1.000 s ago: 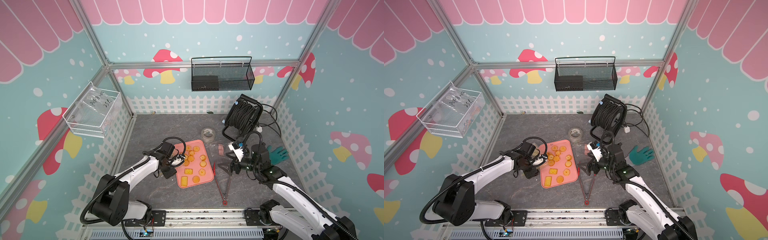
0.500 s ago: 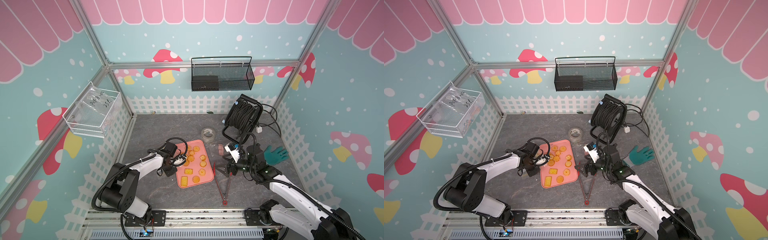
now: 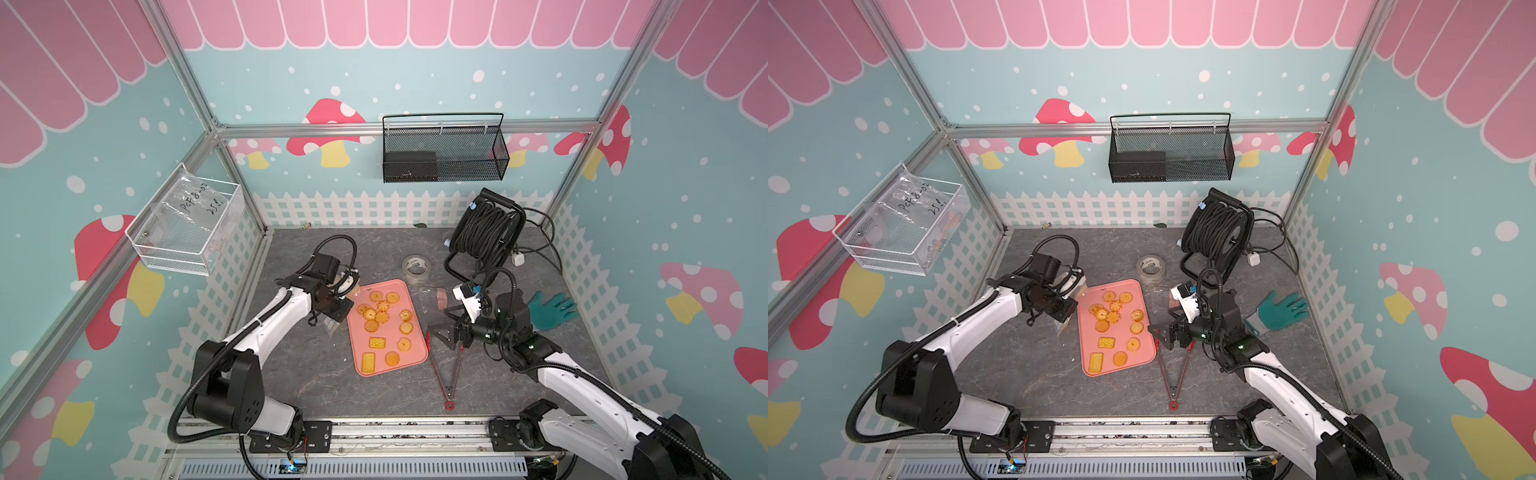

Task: Put the cookies into a resealable bag to prevent moisture
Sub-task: Pick up the ziploc bag from the center of the board.

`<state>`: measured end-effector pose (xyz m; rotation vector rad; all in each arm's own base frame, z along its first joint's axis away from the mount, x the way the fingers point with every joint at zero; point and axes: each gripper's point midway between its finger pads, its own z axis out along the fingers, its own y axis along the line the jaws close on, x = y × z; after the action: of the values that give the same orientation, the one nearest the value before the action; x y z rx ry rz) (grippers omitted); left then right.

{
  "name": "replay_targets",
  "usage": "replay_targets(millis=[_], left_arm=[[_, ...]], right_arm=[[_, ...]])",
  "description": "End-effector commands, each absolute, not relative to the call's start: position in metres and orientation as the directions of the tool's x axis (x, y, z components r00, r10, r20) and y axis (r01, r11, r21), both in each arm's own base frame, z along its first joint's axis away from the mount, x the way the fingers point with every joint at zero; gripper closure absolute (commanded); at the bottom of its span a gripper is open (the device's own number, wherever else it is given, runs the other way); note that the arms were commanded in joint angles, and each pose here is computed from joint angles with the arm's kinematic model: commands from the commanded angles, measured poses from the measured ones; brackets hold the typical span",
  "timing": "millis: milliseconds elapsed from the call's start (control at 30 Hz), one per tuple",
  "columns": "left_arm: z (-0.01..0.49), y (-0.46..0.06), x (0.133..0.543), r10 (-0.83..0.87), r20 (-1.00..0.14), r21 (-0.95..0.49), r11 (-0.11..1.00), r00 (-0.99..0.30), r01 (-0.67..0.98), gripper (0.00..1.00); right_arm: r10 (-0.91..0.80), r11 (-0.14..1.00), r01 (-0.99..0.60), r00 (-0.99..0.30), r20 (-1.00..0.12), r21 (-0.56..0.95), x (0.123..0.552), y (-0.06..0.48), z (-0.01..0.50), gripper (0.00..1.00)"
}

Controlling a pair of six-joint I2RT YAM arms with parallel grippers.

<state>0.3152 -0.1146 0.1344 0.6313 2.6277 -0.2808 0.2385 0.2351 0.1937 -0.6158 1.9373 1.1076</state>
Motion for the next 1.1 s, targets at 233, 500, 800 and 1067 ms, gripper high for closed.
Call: replay_targets(millis=[233, 500, 800, 1067], left_arm=[[0.181, -0.166, 0.268, -0.132, -0.236, -0.659, 0.75, -0.963, 0.059, 1.0], [0.188, -0.169, 0.259, -0.223, -0.216, -0.727, 0.686, -0.951, 0.004, 1.0], [0.195, -0.168, 0.251, -0.228, -0.233, -0.74, 0.672, -0.945, 0.02, 1.0], [0.189, -0.166, 0.249, -0.237, -0.217, -0.739, 0.673, -0.947, 0.001, 1.0]], right_arm=[[0.102, 0.26, -0.752, -0.602, -0.792, 0.606, 0.249, 0.318, 0.233, 0.12], [-0.024, 0.146, -0.766, -0.636, -0.771, 0.627, 0.229, 0.394, 0.205, 0.32], [-0.119, 0.108, -0.759, -0.651, -0.75, 0.642, 0.229, 0.423, 0.172, 0.5], [-0.134, 0.043, -0.759, -0.648, -0.749, 0.649, 0.222, 0.436, 0.178, 0.61]])
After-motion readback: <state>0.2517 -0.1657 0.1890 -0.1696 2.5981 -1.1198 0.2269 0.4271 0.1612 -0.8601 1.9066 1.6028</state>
